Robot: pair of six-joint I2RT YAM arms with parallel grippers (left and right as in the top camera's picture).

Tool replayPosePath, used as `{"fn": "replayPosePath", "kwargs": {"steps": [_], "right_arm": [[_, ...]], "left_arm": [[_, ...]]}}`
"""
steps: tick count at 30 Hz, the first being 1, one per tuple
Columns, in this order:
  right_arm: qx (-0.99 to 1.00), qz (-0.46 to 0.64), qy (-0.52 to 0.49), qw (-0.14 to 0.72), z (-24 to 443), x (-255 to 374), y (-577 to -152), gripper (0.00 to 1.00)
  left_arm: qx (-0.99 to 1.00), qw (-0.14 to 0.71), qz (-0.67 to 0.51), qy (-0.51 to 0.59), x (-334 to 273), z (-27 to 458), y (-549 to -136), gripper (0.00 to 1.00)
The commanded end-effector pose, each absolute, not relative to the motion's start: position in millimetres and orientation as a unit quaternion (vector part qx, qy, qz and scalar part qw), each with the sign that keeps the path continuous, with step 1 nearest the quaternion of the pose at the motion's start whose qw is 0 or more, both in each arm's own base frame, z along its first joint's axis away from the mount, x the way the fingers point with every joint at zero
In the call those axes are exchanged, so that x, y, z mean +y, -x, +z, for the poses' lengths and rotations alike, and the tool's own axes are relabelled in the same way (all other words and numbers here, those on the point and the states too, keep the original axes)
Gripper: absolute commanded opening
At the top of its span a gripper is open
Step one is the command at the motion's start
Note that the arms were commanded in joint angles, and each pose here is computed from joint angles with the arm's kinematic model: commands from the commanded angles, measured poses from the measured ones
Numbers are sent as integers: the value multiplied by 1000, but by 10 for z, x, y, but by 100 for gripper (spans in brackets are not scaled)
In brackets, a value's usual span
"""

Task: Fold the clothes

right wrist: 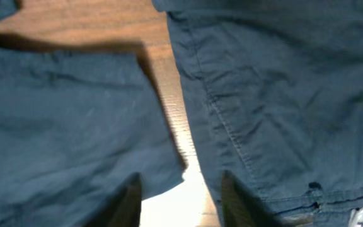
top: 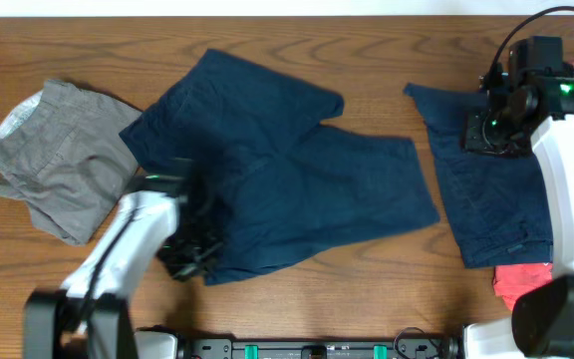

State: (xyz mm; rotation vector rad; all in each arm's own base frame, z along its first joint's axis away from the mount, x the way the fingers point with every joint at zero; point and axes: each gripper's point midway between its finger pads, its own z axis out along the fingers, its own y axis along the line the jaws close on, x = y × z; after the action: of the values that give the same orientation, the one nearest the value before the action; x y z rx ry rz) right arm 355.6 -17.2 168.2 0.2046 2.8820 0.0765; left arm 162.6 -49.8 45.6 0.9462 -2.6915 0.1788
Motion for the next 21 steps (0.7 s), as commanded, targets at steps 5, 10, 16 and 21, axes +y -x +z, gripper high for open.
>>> {"fn": "replayPosePath", "kwargs": {"steps": [5, 10, 16, 21], "right_arm": [[990, 35, -64, 122, 1102, -183, -4047, 15], [989, 42, -53, 129, 620, -176, -4384, 17], [987, 54, -53, 142, 82, -167, -4689, 18], [984, 30, -62, 165, -195, -312, -4877, 19]], "left_arm": [[-919, 35, 69, -386, -37, 664, -1827, 6], [-917, 38, 69, -391, -22, 669, -1806, 6], [-917, 39, 68, -391, -22, 670, -1801, 6], [-917, 38, 69, -391, -23, 670, -1804, 6]]}}
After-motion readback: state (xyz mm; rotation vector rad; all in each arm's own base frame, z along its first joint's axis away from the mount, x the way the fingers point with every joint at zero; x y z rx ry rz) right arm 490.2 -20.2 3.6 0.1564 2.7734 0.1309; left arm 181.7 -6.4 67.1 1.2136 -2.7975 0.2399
